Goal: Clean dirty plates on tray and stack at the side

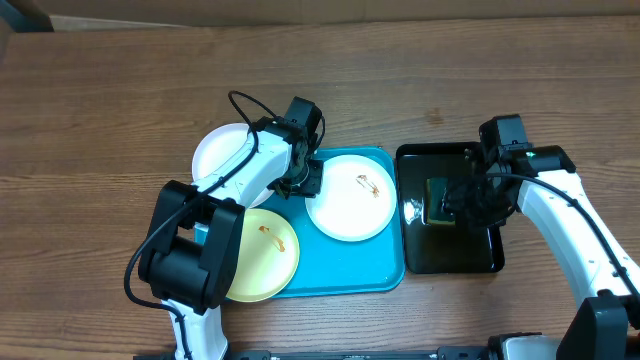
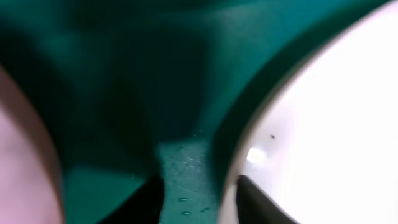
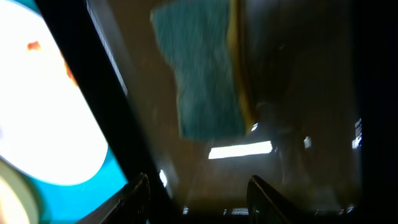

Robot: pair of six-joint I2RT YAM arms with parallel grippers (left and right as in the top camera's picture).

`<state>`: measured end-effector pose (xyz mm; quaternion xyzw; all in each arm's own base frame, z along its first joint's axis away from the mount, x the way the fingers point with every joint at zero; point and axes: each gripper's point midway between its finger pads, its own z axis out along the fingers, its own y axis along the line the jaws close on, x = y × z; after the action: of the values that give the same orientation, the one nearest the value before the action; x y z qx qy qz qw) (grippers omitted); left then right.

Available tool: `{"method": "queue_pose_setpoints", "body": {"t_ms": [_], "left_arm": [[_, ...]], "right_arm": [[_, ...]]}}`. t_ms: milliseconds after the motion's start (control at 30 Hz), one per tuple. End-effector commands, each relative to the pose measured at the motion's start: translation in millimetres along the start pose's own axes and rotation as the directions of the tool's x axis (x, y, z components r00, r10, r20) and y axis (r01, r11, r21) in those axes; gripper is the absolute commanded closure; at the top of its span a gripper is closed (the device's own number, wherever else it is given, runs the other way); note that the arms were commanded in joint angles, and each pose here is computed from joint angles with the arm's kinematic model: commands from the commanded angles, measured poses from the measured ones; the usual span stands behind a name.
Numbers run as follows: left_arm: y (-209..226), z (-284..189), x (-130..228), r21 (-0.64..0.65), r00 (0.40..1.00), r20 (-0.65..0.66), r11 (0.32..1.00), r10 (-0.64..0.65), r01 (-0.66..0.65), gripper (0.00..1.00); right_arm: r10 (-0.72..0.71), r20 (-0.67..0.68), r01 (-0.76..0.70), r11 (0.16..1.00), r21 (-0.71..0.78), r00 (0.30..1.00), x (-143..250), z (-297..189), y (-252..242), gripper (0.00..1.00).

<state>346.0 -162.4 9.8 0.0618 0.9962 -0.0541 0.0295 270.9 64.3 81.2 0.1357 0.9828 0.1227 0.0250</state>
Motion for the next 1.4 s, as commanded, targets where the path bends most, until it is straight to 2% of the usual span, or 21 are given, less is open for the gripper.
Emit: {"method": "queue_pose_setpoints", "body": {"t_ms": [0,233,367,533,700,800,900,967,1367], "left_arm": [[9,4,1,-0.058,0.999,-0.009,0.998,0.037,-0.038,0.57],[-10,1,35,0.066,0.988,-0.156,0.998,0.022,-0.012,0.58],[-20,-1,43,0.124,0.981,-0.195,0.992,0.02,0.004,0.59],[-23,-2,43,0.138,0.98,-0.199,0.99,0.004,0.024,0.77],[-8,1,39,0.055,0.985,-0.173,0.998,0.001,0.009,0.96],[6,2,33,-0.029,0.99,-0.144,1.0,0.002,-0.007,0.96],[14,1,31,-0.072,0.991,-0.133,0.997,0.005,-0.015,0.96],[13,2,30,-0.07,0.992,-0.128,0.997,0.006,-0.015,0.96],[22,1,19,-0.064,0.993,-0.091,0.995,-0.081,0.076,0.94]], "right_arm": [[-0.02,0.087,0.016,0.999,0.048,0.996,-16,-4,-6,0.48],[-0.031,0.142,0.028,0.999,0.028,0.989,-29,-6,0,0.48],[-0.031,0.15,0.022,0.998,0.058,0.988,-31,-6,-5,0.48],[-0.028,0.139,0.016,0.996,0.083,0.99,-27,-6,-10,0.48],[-0.016,0.084,0.008,0.995,0.104,0.996,-14,-5,-16,0.48],[-0.009,0.07,0.002,0.994,0.109,0.998,-10,-5,-18,0.48],[-0.006,0.053,0.0,0.994,0.112,0.999,-6,-5,-19,0.34],[-0.006,0.049,0.0,0.993,0.114,0.999,-5,-4,-19,0.29],[-0.036,0.044,0.031,0.993,0.112,0.998,-10,19,-13,0.34]]}}
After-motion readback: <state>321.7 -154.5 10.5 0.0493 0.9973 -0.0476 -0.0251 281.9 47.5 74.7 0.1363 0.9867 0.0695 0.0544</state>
